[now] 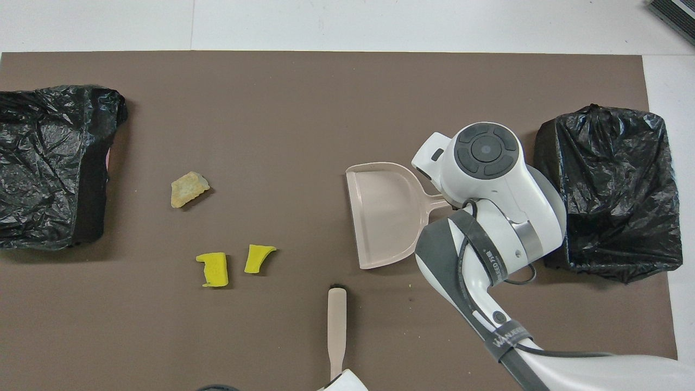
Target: Sweep and dump trash in bin
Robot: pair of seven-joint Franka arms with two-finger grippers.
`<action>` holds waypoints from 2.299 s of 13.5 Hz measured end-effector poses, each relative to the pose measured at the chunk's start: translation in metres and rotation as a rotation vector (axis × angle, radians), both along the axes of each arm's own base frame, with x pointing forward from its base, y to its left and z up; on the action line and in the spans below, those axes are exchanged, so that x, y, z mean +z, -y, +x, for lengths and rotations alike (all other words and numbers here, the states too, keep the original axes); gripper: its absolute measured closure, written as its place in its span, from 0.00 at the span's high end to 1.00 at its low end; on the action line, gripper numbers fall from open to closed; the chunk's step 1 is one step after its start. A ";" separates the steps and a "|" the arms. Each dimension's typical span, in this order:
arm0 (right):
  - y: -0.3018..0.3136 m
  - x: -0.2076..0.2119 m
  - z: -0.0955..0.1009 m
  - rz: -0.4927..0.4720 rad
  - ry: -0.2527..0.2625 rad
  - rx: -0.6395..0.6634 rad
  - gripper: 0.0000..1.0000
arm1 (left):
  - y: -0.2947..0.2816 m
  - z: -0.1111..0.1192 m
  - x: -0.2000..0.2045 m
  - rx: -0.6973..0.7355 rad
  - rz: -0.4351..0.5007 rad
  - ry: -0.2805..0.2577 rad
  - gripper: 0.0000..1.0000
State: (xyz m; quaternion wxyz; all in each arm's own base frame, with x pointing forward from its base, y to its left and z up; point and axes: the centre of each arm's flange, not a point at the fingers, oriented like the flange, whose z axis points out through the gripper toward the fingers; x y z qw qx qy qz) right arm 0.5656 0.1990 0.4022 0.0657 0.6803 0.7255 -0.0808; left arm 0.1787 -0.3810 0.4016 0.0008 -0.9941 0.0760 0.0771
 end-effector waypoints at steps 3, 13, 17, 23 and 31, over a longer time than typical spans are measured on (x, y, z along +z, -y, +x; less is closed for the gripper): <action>0.000 -0.001 -0.003 -0.003 0.006 -0.040 0.31 | 0.002 0.001 -0.024 0.007 0.004 0.002 1.00; -0.004 0.018 -0.001 -0.039 0.040 -0.068 0.31 | 0.028 -0.014 -0.076 -0.063 0.011 0.007 1.00; -0.004 0.017 -0.002 -0.040 0.038 -0.071 0.31 | 0.030 -0.014 -0.075 -0.064 0.004 0.010 0.98; -0.011 0.018 -0.004 -0.040 0.046 -0.083 0.31 | 0.031 -0.011 -0.071 -0.061 -0.001 0.010 0.31; -0.017 0.019 -0.005 -0.037 0.059 -0.105 0.31 | -0.011 0.077 -0.022 0.130 0.049 -0.054 0.25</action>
